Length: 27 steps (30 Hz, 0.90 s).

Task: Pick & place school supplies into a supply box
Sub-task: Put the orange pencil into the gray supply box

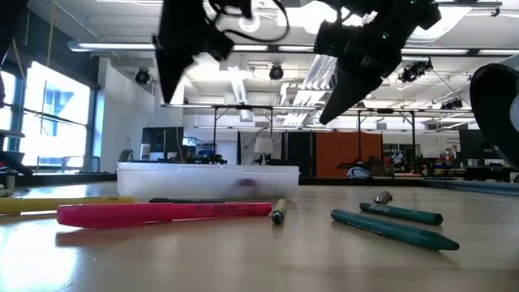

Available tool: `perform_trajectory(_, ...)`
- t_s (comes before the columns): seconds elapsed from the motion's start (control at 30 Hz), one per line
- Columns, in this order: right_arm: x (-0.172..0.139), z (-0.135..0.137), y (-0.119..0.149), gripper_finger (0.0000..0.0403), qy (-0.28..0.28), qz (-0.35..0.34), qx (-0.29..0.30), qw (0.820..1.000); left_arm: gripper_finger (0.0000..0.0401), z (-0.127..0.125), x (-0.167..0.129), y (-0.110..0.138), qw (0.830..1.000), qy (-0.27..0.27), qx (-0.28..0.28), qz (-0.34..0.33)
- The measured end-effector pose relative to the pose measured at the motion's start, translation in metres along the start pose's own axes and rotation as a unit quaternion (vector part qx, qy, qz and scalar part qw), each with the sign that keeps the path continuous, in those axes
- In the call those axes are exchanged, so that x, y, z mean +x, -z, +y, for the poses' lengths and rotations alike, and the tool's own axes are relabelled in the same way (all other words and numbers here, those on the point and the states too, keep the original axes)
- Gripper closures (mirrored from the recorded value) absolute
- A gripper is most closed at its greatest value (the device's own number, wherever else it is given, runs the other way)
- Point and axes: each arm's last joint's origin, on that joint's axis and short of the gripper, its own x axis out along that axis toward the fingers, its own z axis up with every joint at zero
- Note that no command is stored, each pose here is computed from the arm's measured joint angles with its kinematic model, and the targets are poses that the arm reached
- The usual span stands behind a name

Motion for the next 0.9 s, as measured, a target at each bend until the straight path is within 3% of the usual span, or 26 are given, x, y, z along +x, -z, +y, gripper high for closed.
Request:
perform_trajectory(0.23,0.0,-0.001,0.002,0.0399,0.012,0.012,-0.002,1.0,0.0292,-0.008,-0.014,0.043,0.999,-0.007,-0.038,-0.009)
perform_trajectory(0.37,0.0,-0.001,0.002,0.0402,0.012,0.011,-0.002,1.0,0.0308,-0.015,-0.002,0.083,0.991,-0.019,-0.131,0.001)
perform_trajectory(0.6,0.0,-0.001,0.002,0.0401,0.018,0.007,-0.001,1.0,0.0308,-0.032,0.046,0.155,0.935,-0.063,-0.346,0.034)
perform_trajectory(0.73,0.0,-0.002,0.001,0.0401,0.037,0.002,-0.001,0.999,0.0281,-0.041,0.078,0.177,0.907,-0.067,-0.407,0.086)
perform_trajectory(0.9,0.0,-0.003,-0.002,0.04,0.045,-0.014,0.001,0.999,0.0231,-0.044,0.109,0.186,0.885,-0.058,-0.452,0.092)
